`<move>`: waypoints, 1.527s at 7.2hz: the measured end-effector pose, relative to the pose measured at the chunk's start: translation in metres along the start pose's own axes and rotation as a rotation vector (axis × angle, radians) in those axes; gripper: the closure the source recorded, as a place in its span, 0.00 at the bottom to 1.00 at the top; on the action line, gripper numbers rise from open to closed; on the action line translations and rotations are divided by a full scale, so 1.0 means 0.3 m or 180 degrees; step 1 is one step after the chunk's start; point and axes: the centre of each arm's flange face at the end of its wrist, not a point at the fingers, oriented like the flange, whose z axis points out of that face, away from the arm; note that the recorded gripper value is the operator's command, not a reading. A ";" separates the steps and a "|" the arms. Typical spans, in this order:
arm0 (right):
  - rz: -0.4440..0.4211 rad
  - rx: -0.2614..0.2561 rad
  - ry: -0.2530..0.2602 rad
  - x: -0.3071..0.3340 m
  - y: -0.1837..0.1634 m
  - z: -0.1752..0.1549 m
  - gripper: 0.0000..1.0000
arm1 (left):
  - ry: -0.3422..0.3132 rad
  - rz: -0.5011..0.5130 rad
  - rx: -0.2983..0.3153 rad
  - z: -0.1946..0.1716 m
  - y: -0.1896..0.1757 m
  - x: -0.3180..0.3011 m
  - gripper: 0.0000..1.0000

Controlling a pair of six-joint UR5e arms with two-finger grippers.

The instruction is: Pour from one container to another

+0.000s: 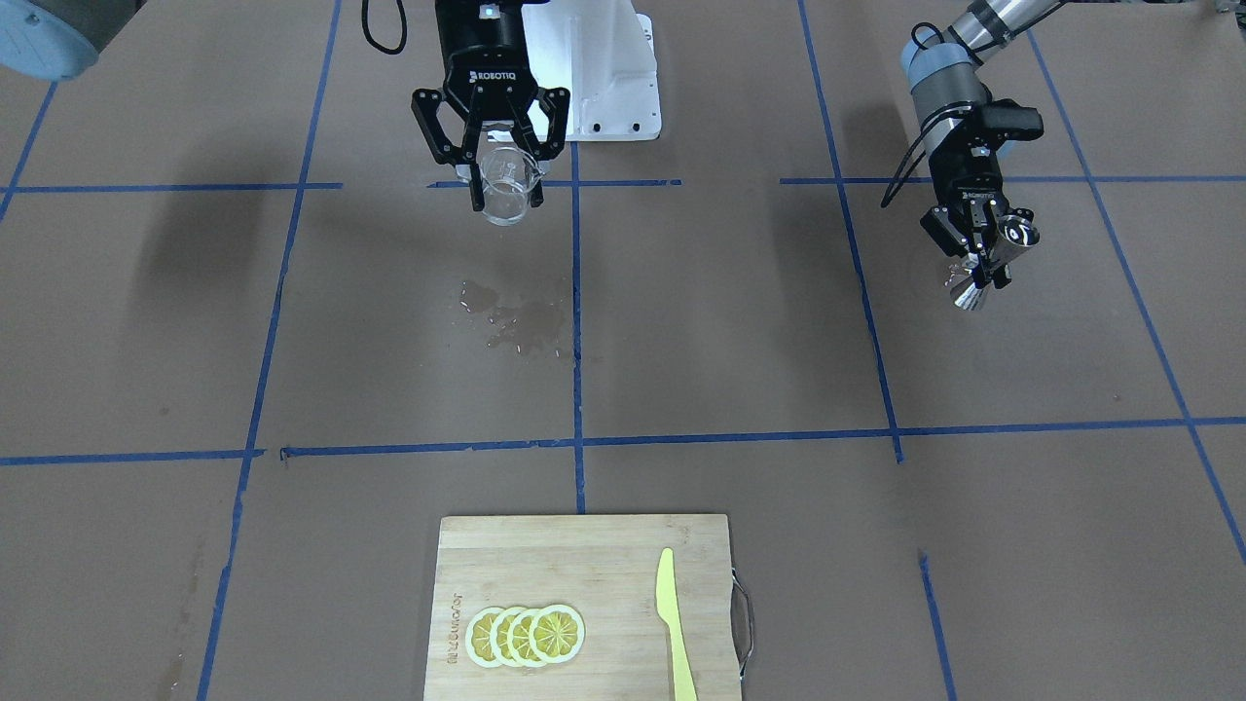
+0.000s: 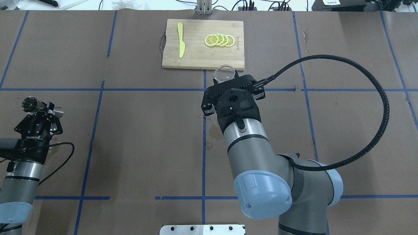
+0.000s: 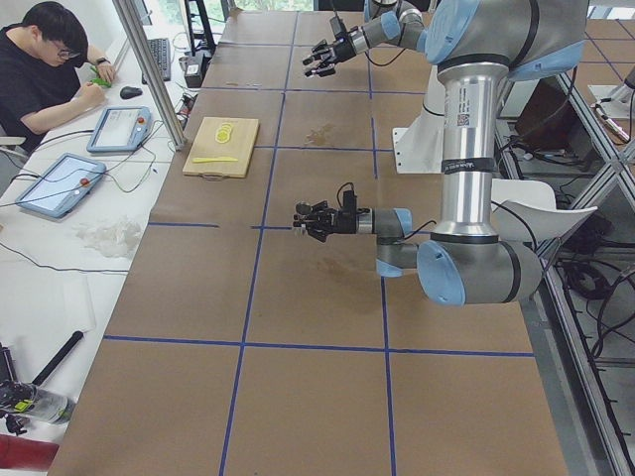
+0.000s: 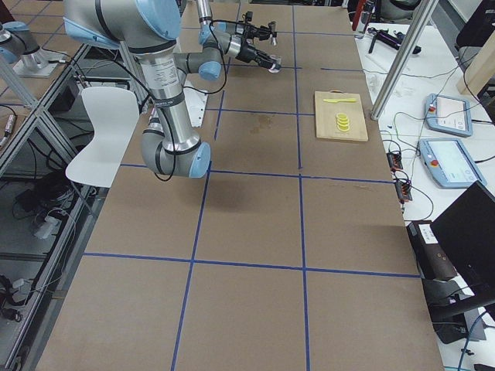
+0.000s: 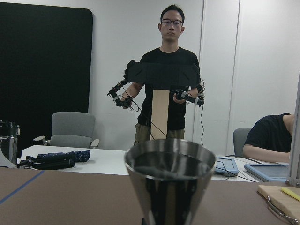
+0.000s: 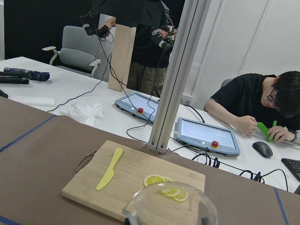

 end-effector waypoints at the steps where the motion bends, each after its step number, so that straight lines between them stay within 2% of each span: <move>1: 0.0001 0.0001 0.0001 0.001 -0.001 0.000 1.00 | 0.0042 0.0063 -0.0051 -0.016 0.020 0.009 1.00; 5: -0.0002 0.0003 0.0005 0.001 0.000 0.001 1.00 | 0.0234 0.0114 -0.0287 -0.040 0.062 0.034 1.00; 11: -0.0009 0.0000 0.0010 0.003 0.005 0.003 1.00 | 0.0341 0.0150 -0.0437 -0.087 0.131 0.041 1.00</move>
